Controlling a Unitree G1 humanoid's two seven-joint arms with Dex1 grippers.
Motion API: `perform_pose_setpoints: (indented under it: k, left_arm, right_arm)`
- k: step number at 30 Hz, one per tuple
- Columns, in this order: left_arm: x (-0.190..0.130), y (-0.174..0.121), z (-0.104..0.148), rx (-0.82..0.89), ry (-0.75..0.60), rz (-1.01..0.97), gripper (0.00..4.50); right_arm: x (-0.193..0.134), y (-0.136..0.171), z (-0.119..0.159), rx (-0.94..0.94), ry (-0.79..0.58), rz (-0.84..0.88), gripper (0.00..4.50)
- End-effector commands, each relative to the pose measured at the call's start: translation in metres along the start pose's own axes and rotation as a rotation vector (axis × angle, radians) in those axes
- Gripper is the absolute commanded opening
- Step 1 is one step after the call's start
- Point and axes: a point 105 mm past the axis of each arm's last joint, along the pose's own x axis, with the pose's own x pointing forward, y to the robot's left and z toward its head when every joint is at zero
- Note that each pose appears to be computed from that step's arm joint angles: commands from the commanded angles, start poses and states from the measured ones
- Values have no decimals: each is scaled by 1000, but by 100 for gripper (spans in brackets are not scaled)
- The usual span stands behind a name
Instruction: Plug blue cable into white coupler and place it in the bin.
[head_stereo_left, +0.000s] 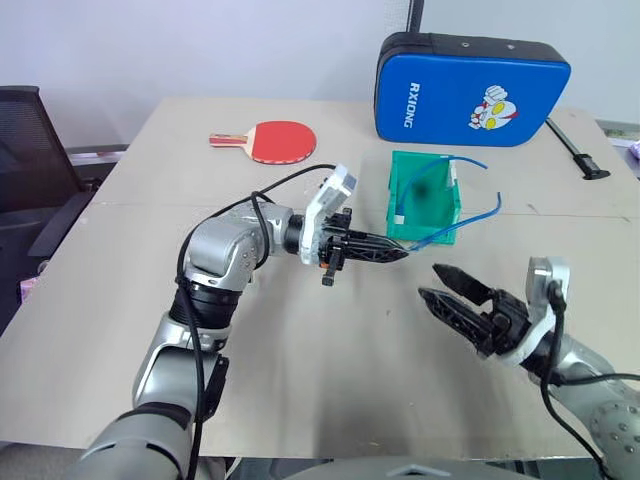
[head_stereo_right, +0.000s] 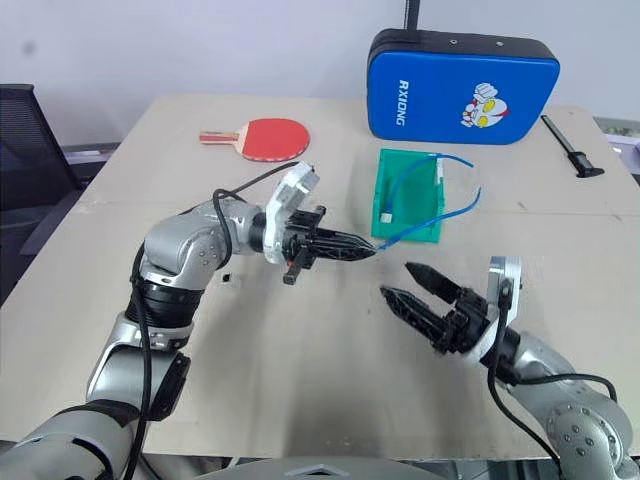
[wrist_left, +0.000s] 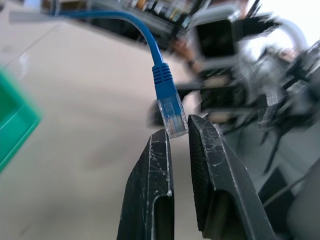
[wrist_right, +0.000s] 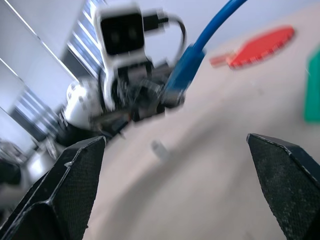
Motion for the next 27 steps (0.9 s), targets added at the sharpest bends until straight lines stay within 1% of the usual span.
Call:
perform_pose_setpoints:
  k: [1,4,10,13,14,15,17,20,21,27]
  left_arm:
    - [3,-16,15,-11,-55,-63,4]
    - [3,-19,16,-48,-77,-82,4]
    - [3,-18,14,-60,-68,-73,4]
    - [4,-17,14,-63,-69,-71,0]
    - [4,-17,14,-64,-69,-72,0]
    - [5,-17,13,-65,-69,-74,0]
    - [6,-16,11,-71,-55,-71,0]
    - [7,-14,6,-73,-35,-62,0]
    - [7,-13,6,-75,-40,-60,0]
    - [8,-9,8,-66,-53,-40,0]
  right_arm:
    - [13,8,22,0,-106,52,450]
    - [21,10,27,-4,-124,78,450]
    - [24,11,28,38,-117,100,450]
    - [24,13,29,38,-111,114,371]
    - [24,15,29,39,-107,121,334]
    - [24,16,30,42,-105,128,276]
    - [24,19,31,50,-110,143,182]
    - [25,25,32,61,-105,169,29]
    - [24,26,32,64,-101,175,10]
    - [23,26,32,73,-93,183,10]
